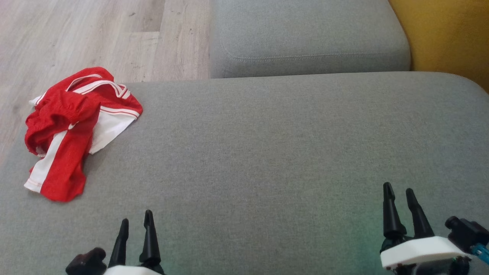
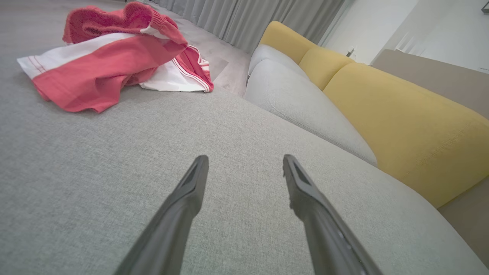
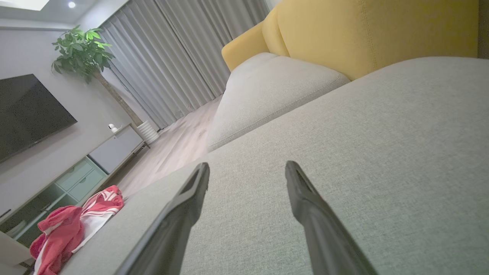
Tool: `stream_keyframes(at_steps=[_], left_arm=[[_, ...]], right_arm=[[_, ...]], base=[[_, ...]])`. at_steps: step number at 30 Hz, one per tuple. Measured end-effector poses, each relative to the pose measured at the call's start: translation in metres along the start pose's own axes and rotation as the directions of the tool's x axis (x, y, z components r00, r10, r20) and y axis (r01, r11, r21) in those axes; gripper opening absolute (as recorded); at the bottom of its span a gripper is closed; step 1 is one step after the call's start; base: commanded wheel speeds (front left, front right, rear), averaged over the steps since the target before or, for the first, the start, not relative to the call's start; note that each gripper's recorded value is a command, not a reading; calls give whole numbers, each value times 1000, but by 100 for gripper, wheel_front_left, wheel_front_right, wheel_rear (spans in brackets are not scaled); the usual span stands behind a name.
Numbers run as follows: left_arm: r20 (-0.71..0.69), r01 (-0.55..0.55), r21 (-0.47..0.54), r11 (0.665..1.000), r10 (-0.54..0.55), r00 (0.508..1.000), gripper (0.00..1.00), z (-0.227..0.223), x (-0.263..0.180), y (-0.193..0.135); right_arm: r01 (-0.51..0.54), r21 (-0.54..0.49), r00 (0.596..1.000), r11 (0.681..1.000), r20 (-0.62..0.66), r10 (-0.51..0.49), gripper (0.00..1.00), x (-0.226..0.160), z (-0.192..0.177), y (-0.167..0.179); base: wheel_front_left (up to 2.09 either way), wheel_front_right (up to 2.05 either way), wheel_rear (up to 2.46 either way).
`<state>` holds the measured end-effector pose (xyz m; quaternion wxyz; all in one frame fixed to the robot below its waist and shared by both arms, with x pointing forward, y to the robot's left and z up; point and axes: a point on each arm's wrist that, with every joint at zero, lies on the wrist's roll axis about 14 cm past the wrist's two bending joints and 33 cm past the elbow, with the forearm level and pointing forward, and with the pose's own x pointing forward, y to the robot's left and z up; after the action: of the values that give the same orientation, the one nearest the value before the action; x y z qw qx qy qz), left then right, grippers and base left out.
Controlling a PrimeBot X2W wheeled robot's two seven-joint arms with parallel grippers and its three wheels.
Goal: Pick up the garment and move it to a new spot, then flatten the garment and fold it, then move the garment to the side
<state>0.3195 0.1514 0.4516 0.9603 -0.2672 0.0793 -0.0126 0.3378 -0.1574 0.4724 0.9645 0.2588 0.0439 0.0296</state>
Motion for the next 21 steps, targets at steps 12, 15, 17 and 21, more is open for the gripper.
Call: stream_keyframes(at_steps=[12,15,17,21], left_arm=[[17,6,135,991,-8,1000,100,0,-4,-1],[18,0,178,984,-4,1000,100,-1,-5,1],[24,0,198,980,-5,1000,100,-1,-6,1],[28,-1,238,971,-6,1000,100,-1,-8,2]], right_arm=[[-34,-159,999,987,-17,32,100,-4,-8,6],[-52,-209,999,976,-22,49,100,-4,-10,10],[-61,-232,998,971,-22,57,100,-4,-11,11],[-77,-279,997,957,-23,73,100,-5,-12,15]], base=[[0,0,0],[0,0,0],[0,0,0],[0,0,0]])
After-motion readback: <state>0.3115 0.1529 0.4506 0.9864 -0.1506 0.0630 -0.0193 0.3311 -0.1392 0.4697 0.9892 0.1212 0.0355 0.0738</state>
